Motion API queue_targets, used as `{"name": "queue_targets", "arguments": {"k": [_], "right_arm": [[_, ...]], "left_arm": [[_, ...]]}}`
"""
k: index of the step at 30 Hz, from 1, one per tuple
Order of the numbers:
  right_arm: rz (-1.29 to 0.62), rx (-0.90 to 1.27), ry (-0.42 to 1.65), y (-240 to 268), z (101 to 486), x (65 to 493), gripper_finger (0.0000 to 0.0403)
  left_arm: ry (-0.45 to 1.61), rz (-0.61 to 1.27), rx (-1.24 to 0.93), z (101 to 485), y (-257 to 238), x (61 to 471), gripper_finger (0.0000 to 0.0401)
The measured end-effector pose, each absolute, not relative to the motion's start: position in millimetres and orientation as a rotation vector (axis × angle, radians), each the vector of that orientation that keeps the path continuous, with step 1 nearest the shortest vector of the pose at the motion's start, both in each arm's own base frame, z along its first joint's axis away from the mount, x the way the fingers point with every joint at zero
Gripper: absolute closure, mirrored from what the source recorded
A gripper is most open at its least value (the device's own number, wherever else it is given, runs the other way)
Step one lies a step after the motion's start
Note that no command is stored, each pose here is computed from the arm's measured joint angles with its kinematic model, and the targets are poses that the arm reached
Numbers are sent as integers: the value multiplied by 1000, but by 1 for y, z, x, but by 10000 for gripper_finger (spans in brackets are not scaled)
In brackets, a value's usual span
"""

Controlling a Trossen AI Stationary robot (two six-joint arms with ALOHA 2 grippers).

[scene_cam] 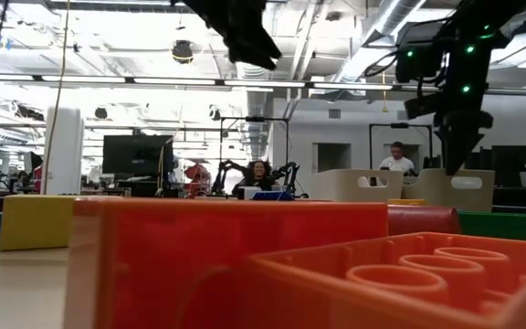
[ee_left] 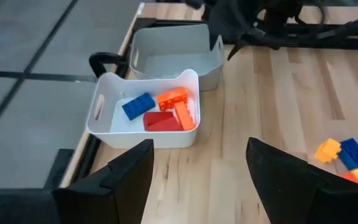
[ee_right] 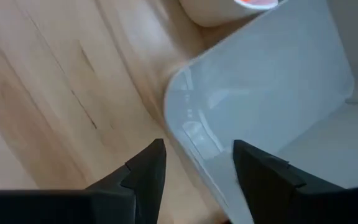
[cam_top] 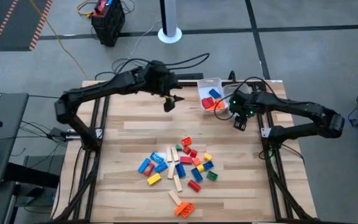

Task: Sort blocks by size
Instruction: Adjust the gray bin, then adjust the white bin

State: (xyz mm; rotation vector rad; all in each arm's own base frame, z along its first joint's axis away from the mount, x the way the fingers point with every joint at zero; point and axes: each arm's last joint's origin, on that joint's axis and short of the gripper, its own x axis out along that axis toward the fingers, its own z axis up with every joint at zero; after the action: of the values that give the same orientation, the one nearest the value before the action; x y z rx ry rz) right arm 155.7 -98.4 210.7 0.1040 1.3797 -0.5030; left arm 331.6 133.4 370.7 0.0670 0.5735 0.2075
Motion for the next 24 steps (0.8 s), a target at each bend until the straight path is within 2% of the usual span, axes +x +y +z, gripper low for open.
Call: {"name": "queue_targets", "arguments": {"k": [11,19,24], "right_arm": [[-591,122,1346,-138,202,171,196],[-675,196,1093,-145,257,192,196],[-623,201,963,-155,285,208,196]], "left_arm": [[591,323,34,368,131,305,152],[619,331,-6,365,133,302,152],[620,308,-42,361,145,301,152]]}}
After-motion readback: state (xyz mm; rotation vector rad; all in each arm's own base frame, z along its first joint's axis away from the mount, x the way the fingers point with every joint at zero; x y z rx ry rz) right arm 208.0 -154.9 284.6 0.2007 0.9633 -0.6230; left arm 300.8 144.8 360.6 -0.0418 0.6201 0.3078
